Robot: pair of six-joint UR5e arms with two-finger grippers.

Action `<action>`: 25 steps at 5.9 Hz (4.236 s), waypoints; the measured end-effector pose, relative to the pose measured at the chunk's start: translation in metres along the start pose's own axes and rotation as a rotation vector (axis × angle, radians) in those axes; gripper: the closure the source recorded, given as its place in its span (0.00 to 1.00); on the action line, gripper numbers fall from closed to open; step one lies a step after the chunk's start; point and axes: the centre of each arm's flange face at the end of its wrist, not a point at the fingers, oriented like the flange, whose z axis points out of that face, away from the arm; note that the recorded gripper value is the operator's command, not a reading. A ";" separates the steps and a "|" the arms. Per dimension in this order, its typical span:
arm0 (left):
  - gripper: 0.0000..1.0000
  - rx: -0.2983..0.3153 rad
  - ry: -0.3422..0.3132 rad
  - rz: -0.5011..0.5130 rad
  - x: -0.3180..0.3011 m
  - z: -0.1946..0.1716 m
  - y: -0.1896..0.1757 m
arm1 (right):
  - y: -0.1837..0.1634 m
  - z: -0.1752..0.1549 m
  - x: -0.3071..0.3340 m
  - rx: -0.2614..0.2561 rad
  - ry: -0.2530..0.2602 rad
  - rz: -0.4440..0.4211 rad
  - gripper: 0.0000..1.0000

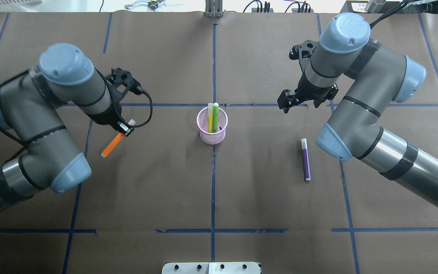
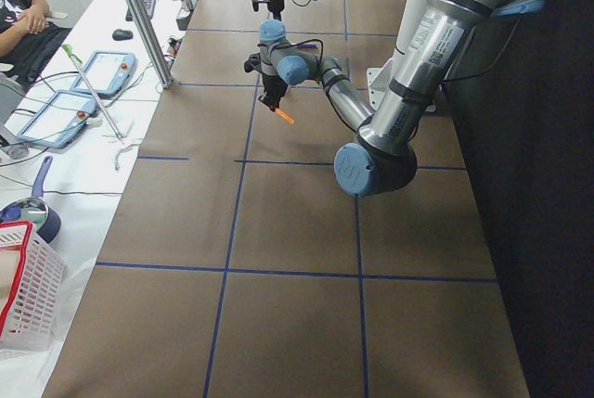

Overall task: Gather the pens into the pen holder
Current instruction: 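Carry the orange marker toward the cup while the right gripper lowers onto the purple marker, then lower the orange marker into the cup with the left gripper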

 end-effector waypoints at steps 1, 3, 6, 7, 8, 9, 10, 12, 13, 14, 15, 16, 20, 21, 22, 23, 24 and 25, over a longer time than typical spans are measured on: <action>1.00 0.056 0.002 -0.054 0.005 -0.026 -0.018 | 0.004 -0.002 0.004 -0.040 0.002 0.029 0.00; 1.00 0.153 -0.004 -0.151 0.022 -0.062 -0.044 | 0.011 -0.006 0.016 -0.087 -0.005 0.065 0.00; 1.00 0.280 -0.004 -0.229 0.045 -0.094 -0.076 | 0.032 0.033 0.034 -0.145 0.030 0.082 0.00; 1.00 0.303 0.004 -0.246 0.051 -0.101 -0.083 | 0.039 0.045 0.022 -0.139 0.012 0.083 0.00; 1.00 0.312 0.010 -0.257 0.056 -0.104 -0.087 | 0.044 0.059 0.011 -0.126 -0.014 0.088 0.00; 1.00 0.320 0.006 -0.263 0.059 -0.105 -0.093 | 0.045 0.073 0.007 -0.121 -0.025 0.088 0.00; 1.00 0.333 -0.004 -0.266 0.062 -0.105 -0.100 | 0.046 0.082 0.007 -0.122 -0.026 0.087 0.00; 1.00 0.379 -0.007 -0.243 0.080 -0.093 -0.101 | 0.045 0.082 0.005 -0.118 -0.030 0.085 0.00; 1.00 0.440 -0.003 -0.256 0.102 -0.075 -0.100 | 0.045 0.081 0.003 -0.116 -0.033 0.084 0.00; 1.00 0.510 0.024 -0.286 0.119 -0.053 -0.101 | 0.045 0.080 0.002 -0.114 -0.035 0.083 0.00; 1.00 0.567 0.059 -0.298 0.126 -0.035 -0.102 | 0.045 0.079 0.002 -0.113 -0.036 0.082 0.00; 1.00 0.602 0.096 -0.303 0.127 -0.019 -0.103 | 0.045 0.079 0.002 -0.113 -0.036 0.081 0.00; 1.00 0.559 0.142 -0.288 0.140 0.044 -0.071 | 0.044 0.079 0.003 -0.113 -0.035 0.084 0.00; 1.00 0.546 0.154 -0.284 0.148 0.052 -0.064 | 0.044 0.079 0.003 -0.113 -0.034 0.084 0.00; 1.00 0.537 0.166 -0.287 0.156 0.057 -0.059 | 0.044 0.079 0.002 -0.112 -0.034 0.085 0.00; 1.00 0.528 0.176 -0.290 0.162 0.061 -0.055 | 0.044 0.078 0.002 -0.111 -0.035 0.084 0.00; 0.95 0.521 0.179 -0.290 0.166 0.064 -0.052 | 0.043 0.078 0.001 -0.111 -0.036 0.083 0.00; 0.83 0.516 0.180 -0.290 0.167 0.066 -0.051 | 0.043 0.078 0.001 -0.110 -0.036 0.083 0.00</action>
